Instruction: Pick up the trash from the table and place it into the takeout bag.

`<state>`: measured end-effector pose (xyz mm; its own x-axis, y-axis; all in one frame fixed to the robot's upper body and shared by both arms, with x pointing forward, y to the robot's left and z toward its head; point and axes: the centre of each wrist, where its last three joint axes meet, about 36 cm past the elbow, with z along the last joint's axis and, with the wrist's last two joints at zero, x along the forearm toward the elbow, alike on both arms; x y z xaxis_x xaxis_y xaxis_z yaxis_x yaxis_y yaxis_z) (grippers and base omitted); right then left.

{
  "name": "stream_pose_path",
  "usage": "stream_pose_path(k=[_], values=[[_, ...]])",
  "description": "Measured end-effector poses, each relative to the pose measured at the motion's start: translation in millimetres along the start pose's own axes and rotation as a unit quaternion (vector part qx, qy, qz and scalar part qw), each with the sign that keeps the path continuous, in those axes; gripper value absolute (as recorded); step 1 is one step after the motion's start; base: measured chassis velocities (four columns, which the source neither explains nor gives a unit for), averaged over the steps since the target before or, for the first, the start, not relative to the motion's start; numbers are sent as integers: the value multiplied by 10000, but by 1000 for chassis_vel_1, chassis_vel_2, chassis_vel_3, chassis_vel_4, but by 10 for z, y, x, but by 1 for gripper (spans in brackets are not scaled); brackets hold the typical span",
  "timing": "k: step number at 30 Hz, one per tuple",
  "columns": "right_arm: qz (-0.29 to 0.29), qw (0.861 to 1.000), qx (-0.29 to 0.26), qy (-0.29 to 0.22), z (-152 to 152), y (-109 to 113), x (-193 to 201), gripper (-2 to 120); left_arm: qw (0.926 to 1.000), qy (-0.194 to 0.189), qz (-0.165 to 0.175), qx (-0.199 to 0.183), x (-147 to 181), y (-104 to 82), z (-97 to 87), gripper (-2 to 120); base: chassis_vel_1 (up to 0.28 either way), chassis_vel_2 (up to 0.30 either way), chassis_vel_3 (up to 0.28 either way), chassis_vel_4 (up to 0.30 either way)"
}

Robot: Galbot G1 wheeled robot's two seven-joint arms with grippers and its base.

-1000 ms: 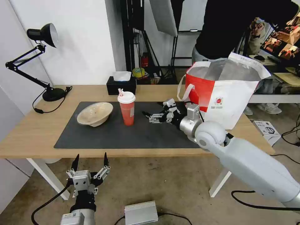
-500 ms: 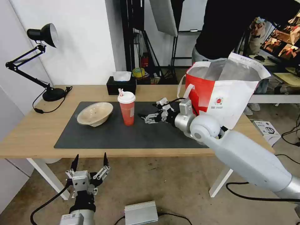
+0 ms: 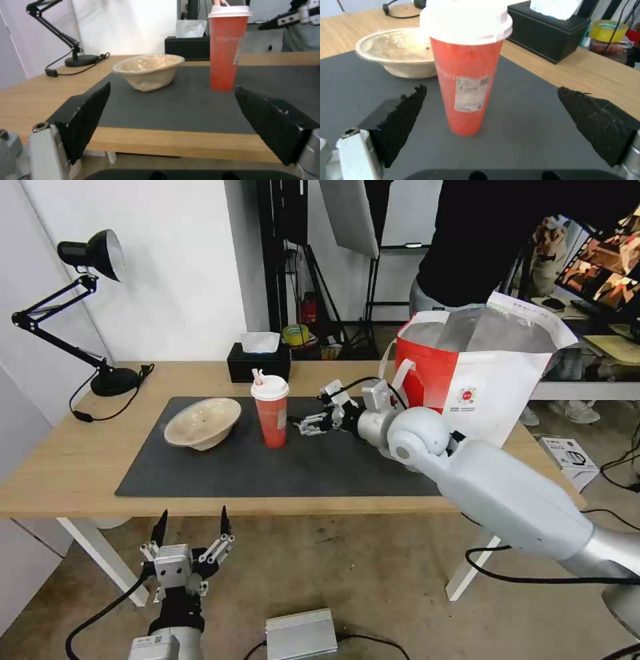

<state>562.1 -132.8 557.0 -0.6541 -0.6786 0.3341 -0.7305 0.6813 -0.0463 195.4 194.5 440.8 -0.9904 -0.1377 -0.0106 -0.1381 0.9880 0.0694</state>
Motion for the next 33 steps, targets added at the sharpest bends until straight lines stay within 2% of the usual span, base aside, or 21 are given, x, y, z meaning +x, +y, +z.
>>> stream_pose_path(k=[17, 33], values=[[-59, 10000, 23, 36, -82, 114, -390, 100, 10000, 5, 7, -15, 2, 6, 7, 100, 0, 0, 0, 0], [18, 9999, 55, 108, -53, 94, -543, 100, 10000, 6, 34, -25, 1, 14, 16, 100, 0, 0, 0, 0]])
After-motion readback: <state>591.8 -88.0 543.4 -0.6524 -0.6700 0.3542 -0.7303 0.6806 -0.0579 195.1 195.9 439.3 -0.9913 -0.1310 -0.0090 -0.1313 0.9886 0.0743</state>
